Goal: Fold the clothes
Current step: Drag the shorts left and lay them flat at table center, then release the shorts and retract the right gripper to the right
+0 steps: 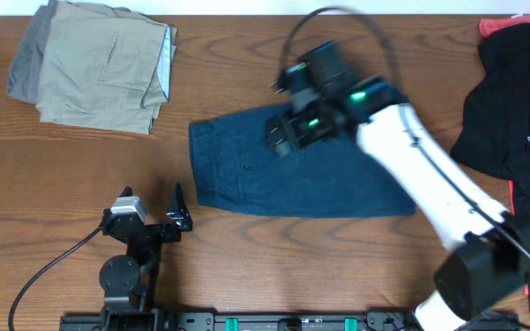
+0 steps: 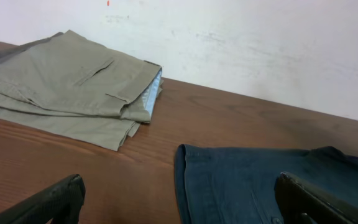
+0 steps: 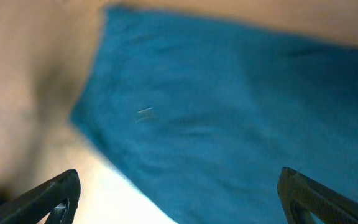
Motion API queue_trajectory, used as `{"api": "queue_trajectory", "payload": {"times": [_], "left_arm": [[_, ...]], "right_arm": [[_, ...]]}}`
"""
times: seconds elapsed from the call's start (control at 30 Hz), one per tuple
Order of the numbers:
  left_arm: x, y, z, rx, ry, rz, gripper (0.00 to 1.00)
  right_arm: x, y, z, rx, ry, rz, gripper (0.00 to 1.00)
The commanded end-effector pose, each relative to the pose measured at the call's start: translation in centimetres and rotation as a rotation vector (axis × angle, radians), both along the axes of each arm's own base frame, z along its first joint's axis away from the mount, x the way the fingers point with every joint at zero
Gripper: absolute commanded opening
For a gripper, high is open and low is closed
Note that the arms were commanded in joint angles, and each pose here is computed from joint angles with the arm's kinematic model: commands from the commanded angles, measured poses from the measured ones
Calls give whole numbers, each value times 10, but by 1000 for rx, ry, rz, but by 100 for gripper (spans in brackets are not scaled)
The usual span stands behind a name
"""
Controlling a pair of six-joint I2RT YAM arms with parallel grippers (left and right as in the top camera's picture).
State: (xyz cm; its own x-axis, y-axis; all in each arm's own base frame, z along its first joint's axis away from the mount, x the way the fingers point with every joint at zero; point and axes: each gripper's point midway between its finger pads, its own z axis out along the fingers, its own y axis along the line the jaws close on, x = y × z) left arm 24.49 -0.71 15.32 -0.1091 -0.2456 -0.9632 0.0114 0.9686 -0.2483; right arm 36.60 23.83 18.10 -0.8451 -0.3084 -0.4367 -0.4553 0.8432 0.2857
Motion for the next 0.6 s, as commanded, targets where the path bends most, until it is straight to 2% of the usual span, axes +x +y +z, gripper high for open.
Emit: {"api": "queue_trajectory", "payload": {"times": [0.0, 0.13, 0.23, 0.37, 0.57], "left_arm": [[-1, -2, -15, 13, 45, -11, 98], [-1, -2, -15, 13, 45, -11, 98], [-1, -2, -15, 13, 45, -11, 98], [-1, -2, -15, 13, 45, -11, 98], [-1, -2, -15, 13, 45, -11, 98]], "right_arm": [[34, -69, 35, -85, -126, -243, 99], [58, -149, 39, -213, -179, -465, 99], [63, -208, 39, -321, -191, -617, 99], [57, -293, 43, -470, -195, -825, 99], [40, -375, 46, -518, -167, -1020, 99]]}}
